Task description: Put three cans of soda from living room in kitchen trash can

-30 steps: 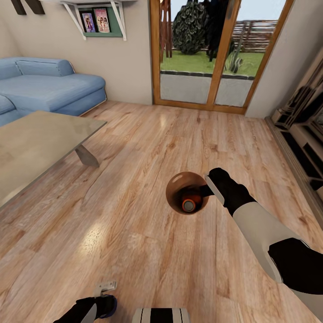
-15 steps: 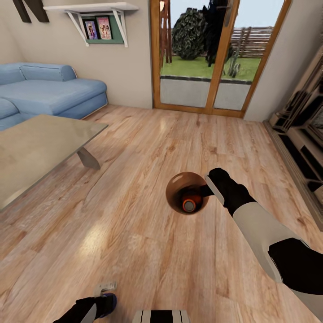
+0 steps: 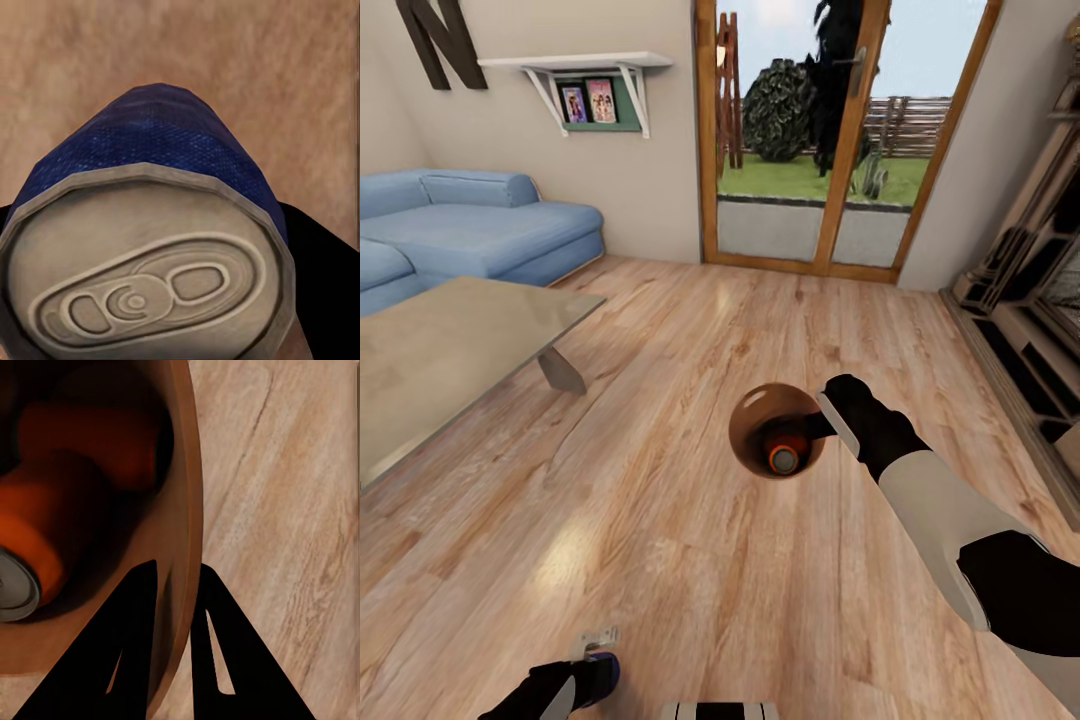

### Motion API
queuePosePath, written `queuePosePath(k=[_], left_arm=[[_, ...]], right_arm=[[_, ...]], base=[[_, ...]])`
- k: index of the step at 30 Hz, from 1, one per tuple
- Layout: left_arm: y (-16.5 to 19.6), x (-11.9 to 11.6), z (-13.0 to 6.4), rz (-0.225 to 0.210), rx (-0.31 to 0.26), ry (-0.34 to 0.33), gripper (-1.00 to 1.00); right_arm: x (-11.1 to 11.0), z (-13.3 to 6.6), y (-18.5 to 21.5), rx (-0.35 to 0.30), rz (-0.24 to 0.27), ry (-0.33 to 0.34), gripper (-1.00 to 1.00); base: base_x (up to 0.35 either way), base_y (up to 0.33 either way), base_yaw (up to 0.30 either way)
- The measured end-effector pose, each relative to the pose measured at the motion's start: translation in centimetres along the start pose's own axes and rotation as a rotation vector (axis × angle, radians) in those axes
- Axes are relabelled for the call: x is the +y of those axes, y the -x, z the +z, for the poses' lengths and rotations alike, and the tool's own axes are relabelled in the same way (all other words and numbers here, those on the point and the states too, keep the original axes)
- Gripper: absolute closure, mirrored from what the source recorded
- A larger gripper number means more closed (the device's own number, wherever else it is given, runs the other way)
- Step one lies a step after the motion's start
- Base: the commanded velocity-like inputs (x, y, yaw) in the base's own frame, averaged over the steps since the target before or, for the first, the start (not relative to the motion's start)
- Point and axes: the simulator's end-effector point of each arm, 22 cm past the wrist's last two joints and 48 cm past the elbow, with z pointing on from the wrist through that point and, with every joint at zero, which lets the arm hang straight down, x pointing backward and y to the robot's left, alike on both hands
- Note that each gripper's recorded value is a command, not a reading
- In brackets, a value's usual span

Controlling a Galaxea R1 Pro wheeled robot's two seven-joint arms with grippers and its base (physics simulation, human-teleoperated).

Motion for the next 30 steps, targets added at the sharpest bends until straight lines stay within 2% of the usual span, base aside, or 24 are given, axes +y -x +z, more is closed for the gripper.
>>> queuePosePath(k=[6, 12, 18, 22, 25, 27, 30], left_arm=[[0.9, -0.1, -0.7, 0.003, -0.009, -0.003, 1.00], [1.1, -0.4, -1.5, 0.003, 0.008, -0.007, 1.00], [2.0, -1.1, -2.5, 0.000, 0.028, -0.020, 1.00], [4.0, -2.9, -3.7, 0.003, 0.019, -0.050, 1.00], [5.4, -3.8, -4.6, 0.007, 0.004, -0.064, 1.00], [7.0, -4.7, -5.6, 0.011, -0.012, -0.081, 1.00], [8.1, -5.7, -6.7, 0.016, -0.019, -0.097, 1.00]], right_arm=[[-0.4, -1.4, 0.5, -0.016, 0.002, -0.004, 1.00], [-0.2, -2.7, 0.9, -0.030, 0.011, 0.011, 1.00], [0.7, -2.6, -1.3, -0.003, 0.002, 0.021, 1.00], [2.1, -2.6, -2.8, 0.012, 0.002, 0.046, 1.00], [2.1, -2.9, -3.3, 0.012, -0.005, 0.038, 1.00], [2.2, -2.4, -4.9, 0.033, -0.018, 0.027, 1.00], [2.8, -2.1, -6.6, 0.060, -0.009, 0.044, 1.00]], base=[[0.000, 0.000, 0.000], [0.000, 0.000, 0.000], [0.000, 0.000, 0.000], [0.000, 0.000, 0.000], [0.000, 0.000, 0.000], [0.000, 0.000, 0.000], [0.000, 0.000, 0.000]])
